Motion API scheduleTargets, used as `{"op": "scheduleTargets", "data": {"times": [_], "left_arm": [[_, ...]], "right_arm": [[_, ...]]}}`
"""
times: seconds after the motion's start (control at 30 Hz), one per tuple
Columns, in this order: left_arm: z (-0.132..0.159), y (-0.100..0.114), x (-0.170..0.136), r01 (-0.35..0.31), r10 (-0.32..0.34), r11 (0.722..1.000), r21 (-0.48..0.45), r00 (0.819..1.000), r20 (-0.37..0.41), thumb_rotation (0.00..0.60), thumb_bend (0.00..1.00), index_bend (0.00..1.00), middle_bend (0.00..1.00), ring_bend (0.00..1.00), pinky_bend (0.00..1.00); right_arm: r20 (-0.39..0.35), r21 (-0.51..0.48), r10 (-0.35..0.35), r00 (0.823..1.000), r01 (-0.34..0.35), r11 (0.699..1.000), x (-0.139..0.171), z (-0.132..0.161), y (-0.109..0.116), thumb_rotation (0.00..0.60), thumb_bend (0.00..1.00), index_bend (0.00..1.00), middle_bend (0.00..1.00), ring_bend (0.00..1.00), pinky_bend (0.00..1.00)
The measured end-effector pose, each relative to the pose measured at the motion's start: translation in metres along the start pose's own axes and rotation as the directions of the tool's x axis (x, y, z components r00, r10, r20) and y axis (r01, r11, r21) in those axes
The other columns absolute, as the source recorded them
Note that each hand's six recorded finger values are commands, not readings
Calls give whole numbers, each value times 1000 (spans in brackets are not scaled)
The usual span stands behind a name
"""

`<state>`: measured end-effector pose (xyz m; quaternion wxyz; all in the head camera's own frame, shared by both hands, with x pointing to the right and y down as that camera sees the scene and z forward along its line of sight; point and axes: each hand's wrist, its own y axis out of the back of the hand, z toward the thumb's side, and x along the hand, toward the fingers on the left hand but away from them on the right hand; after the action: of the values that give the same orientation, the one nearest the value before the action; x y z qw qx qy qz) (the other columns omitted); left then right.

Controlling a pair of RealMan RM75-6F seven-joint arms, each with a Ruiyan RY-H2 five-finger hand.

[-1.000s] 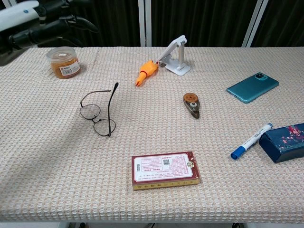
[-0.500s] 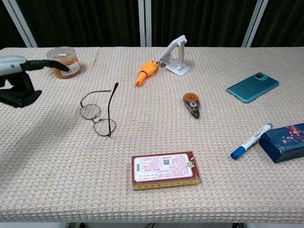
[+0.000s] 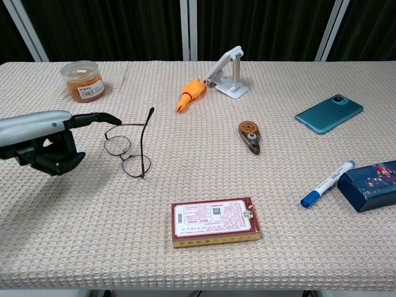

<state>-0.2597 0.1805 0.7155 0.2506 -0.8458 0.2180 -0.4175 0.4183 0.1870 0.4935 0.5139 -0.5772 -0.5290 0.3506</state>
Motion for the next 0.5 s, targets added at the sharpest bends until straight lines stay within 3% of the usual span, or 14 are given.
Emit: {"op": "scheduleTargets", "data": {"times": [0.5], "left_arm": [[-1,-17,-3,103,-102,992,75,995,-22,600,578,91,997,901,940]], "right_arm": [[6,1,9,1000,-9,1000,1,-1,-3,460,494,0,0,0,0]]}}
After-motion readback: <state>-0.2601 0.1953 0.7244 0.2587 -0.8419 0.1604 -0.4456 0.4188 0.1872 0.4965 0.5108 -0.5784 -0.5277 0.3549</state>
